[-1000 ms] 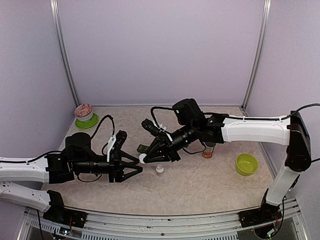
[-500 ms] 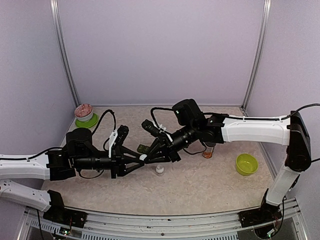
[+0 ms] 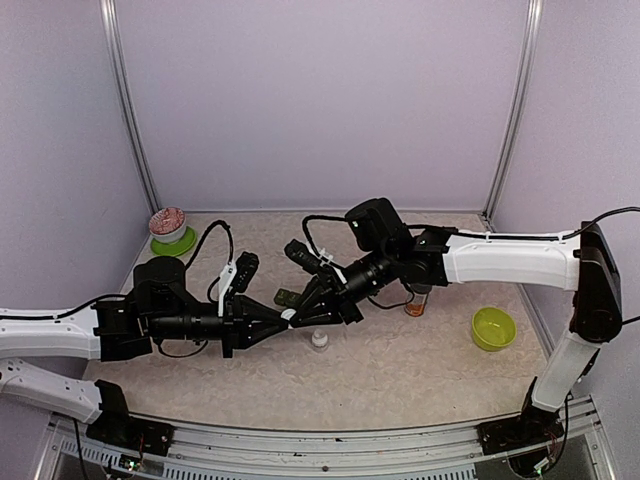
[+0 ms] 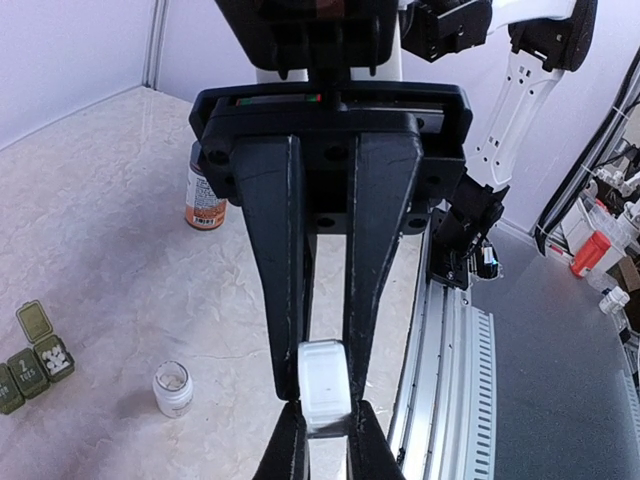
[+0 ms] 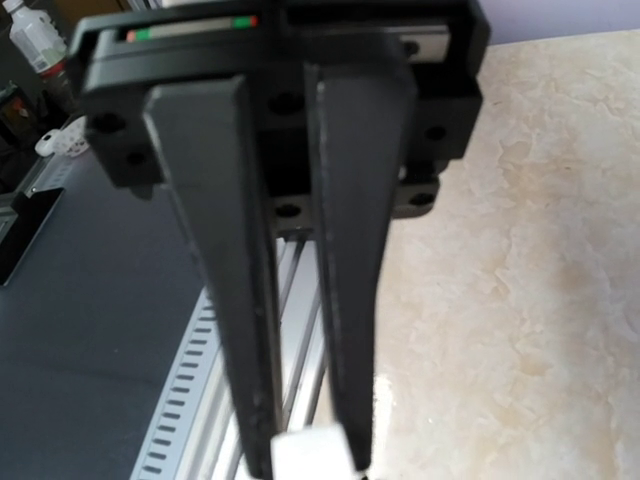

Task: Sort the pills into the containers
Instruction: Pass from the right arm to the left

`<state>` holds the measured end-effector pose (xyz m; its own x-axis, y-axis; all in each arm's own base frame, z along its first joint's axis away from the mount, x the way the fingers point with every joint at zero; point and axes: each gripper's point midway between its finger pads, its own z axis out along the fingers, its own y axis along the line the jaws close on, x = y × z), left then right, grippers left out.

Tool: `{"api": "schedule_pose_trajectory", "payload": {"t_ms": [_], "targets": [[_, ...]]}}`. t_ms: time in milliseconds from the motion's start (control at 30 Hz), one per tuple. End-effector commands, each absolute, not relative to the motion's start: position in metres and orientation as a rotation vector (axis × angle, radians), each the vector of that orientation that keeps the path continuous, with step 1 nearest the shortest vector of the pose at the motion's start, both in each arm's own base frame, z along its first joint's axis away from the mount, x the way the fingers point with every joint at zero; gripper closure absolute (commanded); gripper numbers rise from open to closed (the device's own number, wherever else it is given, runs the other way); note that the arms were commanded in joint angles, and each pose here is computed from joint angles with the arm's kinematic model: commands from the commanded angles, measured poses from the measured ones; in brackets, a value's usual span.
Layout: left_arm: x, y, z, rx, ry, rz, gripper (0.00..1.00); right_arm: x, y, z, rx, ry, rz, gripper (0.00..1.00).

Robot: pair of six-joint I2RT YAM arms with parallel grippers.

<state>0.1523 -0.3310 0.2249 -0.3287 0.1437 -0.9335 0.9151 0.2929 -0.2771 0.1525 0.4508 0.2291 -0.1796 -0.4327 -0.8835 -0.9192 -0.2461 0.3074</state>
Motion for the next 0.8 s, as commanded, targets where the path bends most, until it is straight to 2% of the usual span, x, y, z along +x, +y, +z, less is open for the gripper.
{"api": "schedule_pose_trajectory", "payload": {"t_ms": [0,67,167,433,767], "targets": [[0.160,-0.331,0.233,0.945,1.688,-1.108,0.97,0.154,0.452,0.235,-1.637,1.548,1.435,0.87],[0.161,-0.331,0.233,0.937,1.695,-1.108,1.00,0.154,0.453,0.235,-1.635,1.547,1.435,0.87],[0.162,-0.331,0.234,0.927,1.698,-1.114,1.00,0.155,0.453,0.236,-1.633,1.544,1.431,0.84],[0.167,-0.328,0.230,0.882,1.733,-1.111,1.00,0.162,0.451,0.244,-1.584,1.556,1.375,0.62],[0.174,-0.320,0.219,0.805,1.792,-1.166,1.00,0.193,0.444,0.250,-1.448,1.617,1.239,0.45]]}}
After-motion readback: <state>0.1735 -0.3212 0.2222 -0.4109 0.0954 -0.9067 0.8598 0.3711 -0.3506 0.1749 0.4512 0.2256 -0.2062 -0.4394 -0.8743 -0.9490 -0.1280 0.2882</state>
